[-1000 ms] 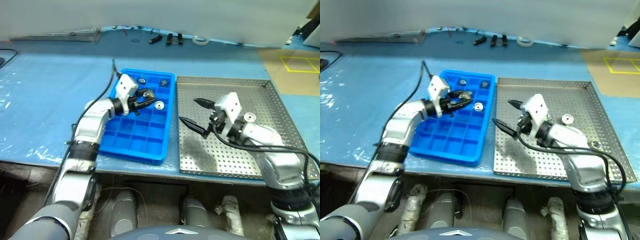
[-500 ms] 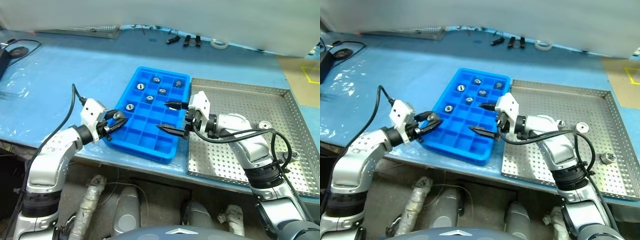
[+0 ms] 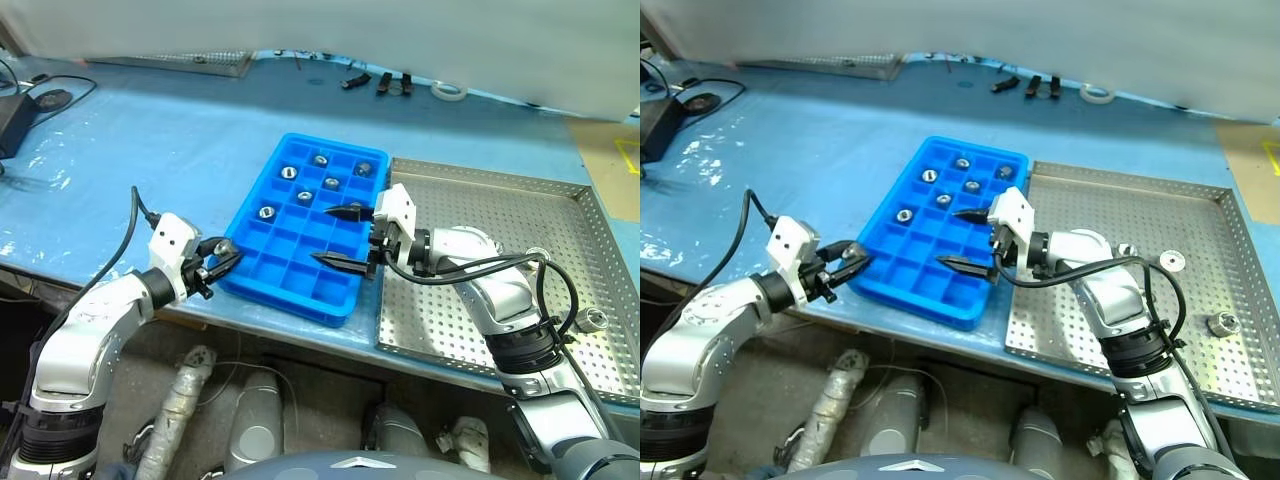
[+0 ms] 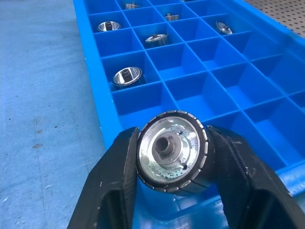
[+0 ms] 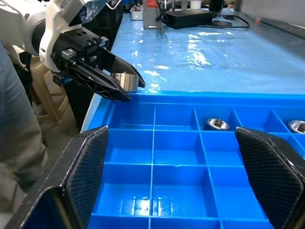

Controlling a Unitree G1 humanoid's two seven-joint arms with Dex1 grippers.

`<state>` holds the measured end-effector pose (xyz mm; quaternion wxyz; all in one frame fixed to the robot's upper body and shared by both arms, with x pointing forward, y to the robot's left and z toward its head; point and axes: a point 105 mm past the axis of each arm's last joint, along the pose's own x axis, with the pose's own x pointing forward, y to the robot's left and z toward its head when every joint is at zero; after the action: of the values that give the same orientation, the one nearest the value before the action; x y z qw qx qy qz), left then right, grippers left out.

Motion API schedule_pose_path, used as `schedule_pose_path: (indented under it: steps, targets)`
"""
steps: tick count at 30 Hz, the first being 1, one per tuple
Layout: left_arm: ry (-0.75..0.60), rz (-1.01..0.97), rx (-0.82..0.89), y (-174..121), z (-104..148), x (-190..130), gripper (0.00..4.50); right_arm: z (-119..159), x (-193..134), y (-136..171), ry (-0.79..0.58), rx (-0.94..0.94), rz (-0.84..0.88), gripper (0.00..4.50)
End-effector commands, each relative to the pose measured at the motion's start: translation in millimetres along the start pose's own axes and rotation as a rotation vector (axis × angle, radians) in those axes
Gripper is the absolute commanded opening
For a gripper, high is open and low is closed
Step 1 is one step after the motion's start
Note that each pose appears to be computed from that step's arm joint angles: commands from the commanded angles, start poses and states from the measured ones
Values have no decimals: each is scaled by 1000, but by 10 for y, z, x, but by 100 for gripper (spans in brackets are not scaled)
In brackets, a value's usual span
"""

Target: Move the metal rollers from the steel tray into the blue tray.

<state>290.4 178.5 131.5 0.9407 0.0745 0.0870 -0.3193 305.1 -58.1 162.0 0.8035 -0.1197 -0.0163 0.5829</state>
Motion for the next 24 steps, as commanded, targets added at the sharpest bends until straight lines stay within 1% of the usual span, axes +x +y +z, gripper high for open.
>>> schedule_pose_path:
  steps: [1, 2, 4, 5, 7, 9, 14, 19, 24]
  targets:
    - [-42, -13, 35, 51, 124, 16, 320, 72, -40, -9, -27, -28, -24, 450]
    - [-38, -24, 42, 54, 126, 20, 344, 65, -44, -10, -26, -27, -29, 450]
    - [-32, 4, 62, 117, 140, 63, 419, 64, -61, -3, -27, -25, -37, 450]
    - [-28, 9, 70, 134, 142, 84, 448, 66, -71, -2, -28, -25, -41, 450]
    - [-31, -24, 83, 122, 172, 130, 448, 65, -90, -20, -26, -29, -61, 450]
    - [-59, -50, 87, 111, 253, 187, 448, 66, -111, -38, -25, -34, -79, 450]
    - [-98, -129, 98, 51, 386, 396, 448, 76, -203, -70, -20, -43, -141, 450]
    - [-103, -239, 115, -13, 455, 658, 448, 57, -419, -95, 9, -56, -257, 450]
    - [-144, -354, 152, -134, 603, 1044, 448, 31, -715, -61, 48, -54, -412, 450]
